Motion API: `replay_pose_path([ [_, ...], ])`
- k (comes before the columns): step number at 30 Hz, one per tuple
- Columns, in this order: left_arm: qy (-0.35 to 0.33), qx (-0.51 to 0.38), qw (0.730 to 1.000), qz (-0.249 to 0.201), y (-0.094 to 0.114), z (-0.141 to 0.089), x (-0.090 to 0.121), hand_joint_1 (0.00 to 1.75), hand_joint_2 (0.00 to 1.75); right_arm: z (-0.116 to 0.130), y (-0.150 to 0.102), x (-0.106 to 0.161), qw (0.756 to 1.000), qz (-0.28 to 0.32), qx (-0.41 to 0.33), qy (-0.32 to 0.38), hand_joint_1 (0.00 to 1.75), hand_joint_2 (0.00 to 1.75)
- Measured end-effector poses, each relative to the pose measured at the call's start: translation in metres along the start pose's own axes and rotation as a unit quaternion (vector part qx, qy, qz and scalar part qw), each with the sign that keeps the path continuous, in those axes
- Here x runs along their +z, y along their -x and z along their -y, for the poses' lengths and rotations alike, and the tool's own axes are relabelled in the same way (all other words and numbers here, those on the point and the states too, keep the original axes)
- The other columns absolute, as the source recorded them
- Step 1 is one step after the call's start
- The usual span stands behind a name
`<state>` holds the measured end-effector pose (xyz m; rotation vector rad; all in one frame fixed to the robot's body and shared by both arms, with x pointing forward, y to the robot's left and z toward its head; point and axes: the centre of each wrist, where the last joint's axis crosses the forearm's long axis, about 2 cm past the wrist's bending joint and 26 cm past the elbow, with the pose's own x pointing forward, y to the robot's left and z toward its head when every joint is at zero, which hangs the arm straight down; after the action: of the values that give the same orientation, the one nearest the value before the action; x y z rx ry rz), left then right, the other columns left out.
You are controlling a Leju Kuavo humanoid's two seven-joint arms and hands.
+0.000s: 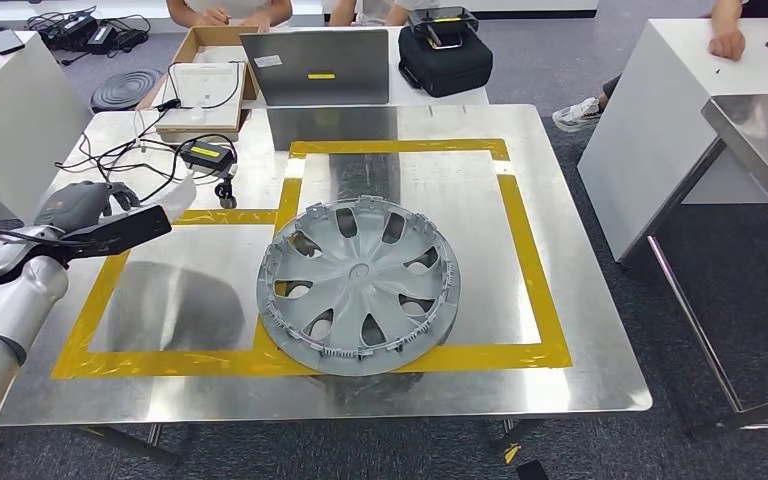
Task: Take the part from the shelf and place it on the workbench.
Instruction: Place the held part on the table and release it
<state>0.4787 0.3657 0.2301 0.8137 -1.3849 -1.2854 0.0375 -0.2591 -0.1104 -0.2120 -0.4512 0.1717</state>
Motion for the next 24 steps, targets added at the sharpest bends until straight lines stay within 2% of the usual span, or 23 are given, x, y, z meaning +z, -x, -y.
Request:
replay_pose_path([
  [1,-0.003,0.001,1.0,0.001,0.0,0.0,0.0,0.0,0.0,0.0,0.0,0.0,1.0,0.0,0.001,0.0,0.0,0.0],
  [11,-0.032,-0.006,0.999,0.003,-0.001,0.01,0.002,0.0,0.0,0.0,0.0,0.0,1.0,-0.004,0.003,-0.001,0.0,0.0],
  [15,-0.029,-0.008,0.999,0.013,-0.007,0.013,0.0,0.0,1.75,0.0,-0.001,0.0,1.0,-0.004,0.0,0.0,0.0,0.0],
  [19,-0.018,-0.002,1.0,0.024,-0.01,0.014,-0.001,0.0,0.0,0.0,0.0,0.0,1.0,-0.004,0.001,-0.001,0.0,0.0],
  [24,-0.031,-0.004,0.999,0.021,-0.007,0.014,0.0,0.0,0.0,-0.001,0.0,0.0,1.0,-0.001,0.004,-0.002,0.0,0.0],
])
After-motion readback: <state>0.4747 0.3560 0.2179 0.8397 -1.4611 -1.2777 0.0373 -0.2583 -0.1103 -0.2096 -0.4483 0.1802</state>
